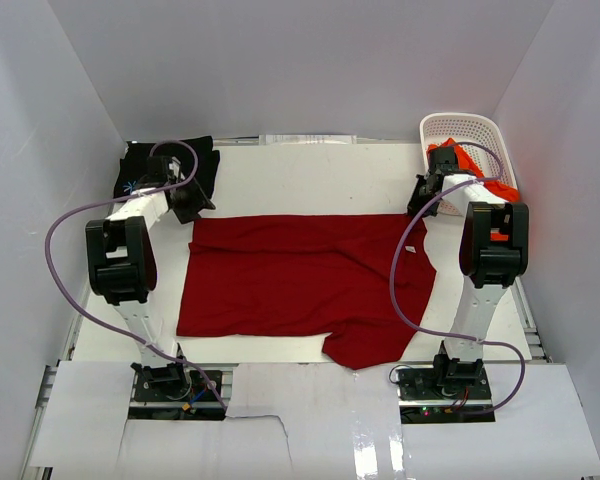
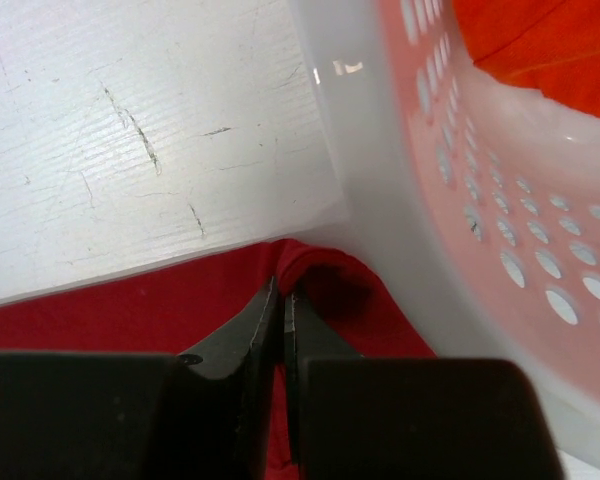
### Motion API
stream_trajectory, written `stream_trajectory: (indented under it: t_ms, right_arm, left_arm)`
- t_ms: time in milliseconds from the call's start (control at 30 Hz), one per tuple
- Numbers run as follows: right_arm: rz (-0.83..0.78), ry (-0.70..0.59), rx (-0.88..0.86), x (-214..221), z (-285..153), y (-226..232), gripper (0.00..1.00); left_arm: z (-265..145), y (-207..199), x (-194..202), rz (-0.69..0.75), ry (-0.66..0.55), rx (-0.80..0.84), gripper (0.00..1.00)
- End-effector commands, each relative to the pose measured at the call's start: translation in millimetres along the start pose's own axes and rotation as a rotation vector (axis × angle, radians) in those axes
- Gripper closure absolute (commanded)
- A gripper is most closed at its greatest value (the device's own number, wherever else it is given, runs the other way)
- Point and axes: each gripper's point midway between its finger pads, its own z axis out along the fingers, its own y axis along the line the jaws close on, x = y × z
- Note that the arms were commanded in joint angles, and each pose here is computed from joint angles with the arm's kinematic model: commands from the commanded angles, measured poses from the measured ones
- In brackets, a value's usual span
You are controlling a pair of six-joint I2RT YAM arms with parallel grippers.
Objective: Fold and stack the t-shirts
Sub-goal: Fold the flattened tshirt in 1/3 of the way, then grap the side of the flattened tshirt closest away from the robot with both arms
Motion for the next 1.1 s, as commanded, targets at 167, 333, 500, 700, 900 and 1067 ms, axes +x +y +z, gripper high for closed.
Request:
stream_trajectory:
  t_ms: [167, 333, 500, 700, 900, 1067]
  right_arm:
    - [-0.005, -0.071, -0.005, -24.8, -13.8, 5.7, 0.92]
    - [-0.005, -0.073, -0.005, -25.7, -14.4, 6.0, 0.92]
    - [-0.005, -0.070, -0.005, -26.2, -11.9, 6.3, 0.92]
    - [-0.005, -0.068, -0.010, -27.6, -10.8, 7.5, 0.92]
    - [-0.005, -0.067, -0.016, -27.8, -10.5, 8.7, 0.92]
    - [-0.006, -0.070, -0.016, -29.3, -10.7, 9.0, 0.92]
  left_arm:
    - [-17.8, 10.6, -6.3, -0.035, -0.034, -0.060, 0.38]
    - [3.8, 18.8, 1.0, -0.049, 0.015, -0.073, 0.46]
    - [18.3, 28.1, 3.9, -0.047, 0.041, -0.104, 0.95]
    - [23.3, 38.9, 7.3, -0.041, 0.079, -0.161, 0.50]
    - [21.7, 48.8, 6.4, -0.035, 0.062, -0.212, 0.34]
    - [29.9, 56.2, 11.6, -0.043, 0.089, -0.235, 0.45]
